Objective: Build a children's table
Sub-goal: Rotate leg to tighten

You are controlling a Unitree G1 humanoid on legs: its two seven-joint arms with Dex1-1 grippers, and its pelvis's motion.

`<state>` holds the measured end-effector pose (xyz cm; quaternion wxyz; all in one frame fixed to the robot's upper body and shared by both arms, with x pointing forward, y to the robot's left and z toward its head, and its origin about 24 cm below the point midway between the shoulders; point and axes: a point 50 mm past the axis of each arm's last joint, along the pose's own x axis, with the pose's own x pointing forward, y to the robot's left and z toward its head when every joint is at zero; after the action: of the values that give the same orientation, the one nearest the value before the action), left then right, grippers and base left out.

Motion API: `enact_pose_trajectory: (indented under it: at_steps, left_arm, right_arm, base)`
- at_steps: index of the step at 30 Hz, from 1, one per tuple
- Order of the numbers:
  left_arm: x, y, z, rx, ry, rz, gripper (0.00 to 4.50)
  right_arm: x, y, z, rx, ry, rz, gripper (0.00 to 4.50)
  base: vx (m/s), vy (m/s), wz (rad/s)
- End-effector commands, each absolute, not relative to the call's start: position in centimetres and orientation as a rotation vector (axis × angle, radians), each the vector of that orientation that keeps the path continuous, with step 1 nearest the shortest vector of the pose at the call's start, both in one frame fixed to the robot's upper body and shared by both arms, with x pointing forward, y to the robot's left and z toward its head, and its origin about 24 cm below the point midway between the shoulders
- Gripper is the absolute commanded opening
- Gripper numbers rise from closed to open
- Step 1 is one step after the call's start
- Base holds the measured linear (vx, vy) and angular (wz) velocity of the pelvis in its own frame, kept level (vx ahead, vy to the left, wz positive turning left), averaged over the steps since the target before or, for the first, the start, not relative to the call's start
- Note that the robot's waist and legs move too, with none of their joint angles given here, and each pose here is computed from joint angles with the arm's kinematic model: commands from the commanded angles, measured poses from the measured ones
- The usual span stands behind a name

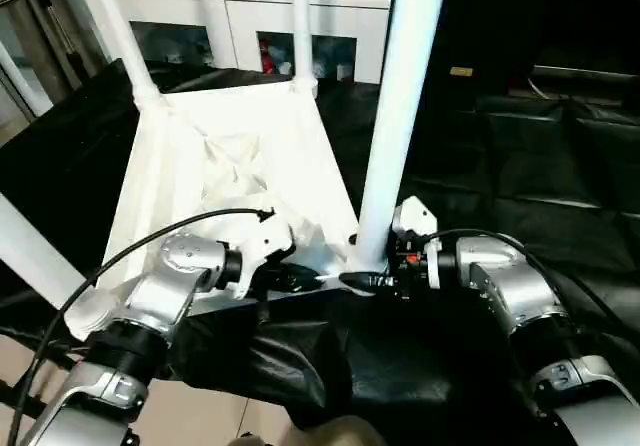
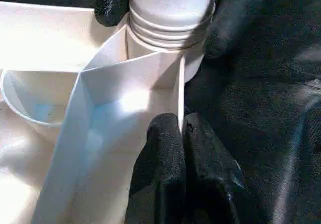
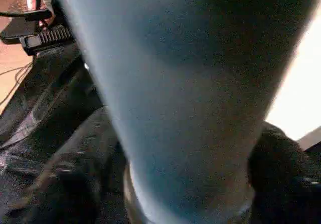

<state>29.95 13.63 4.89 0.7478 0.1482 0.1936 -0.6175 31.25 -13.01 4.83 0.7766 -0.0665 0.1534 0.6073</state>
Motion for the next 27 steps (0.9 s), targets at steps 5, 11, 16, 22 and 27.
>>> enact_pose_trajectory:
  at_steps: [5,11,16,22,27]
  left_arm:
    - [29.9,12.9,6.0,0.326,0.35,-1.388,0.0]
    - [30.2,13.0,5.8,0.329,0.354,-1.348,0.0]
    - [31.7,12.3,5.7,0.319,0.336,-1.184,0.0]
    - [33.4,10.5,6.0,0.32,0.313,-1.048,0.0]
    - [34.3,7.4,6.1,0.284,0.317,-0.943,0.0]
  right_arm:
    - [30.8,-12.4,5.0,-0.15,0.33,1.383,2.94]
    - [30.6,-12.3,4.7,-0.147,0.338,1.387,2.7]
    - [31.2,-11.4,3.5,-0.109,0.341,1.214,2.69]
    - [32.2,-9.8,2.0,-0.049,0.377,0.965,2.69]
    - [32.5,-6.6,1.4,-0.031,0.405,0.841,2.69]
  base:
    - [0.0,0.0,0.0]
    - [0.0,0.0,0.0]
    - [0.0,0.0,0.0]
    - [0.0,0.0,0.0]
    - [0.0,0.0,0.0]
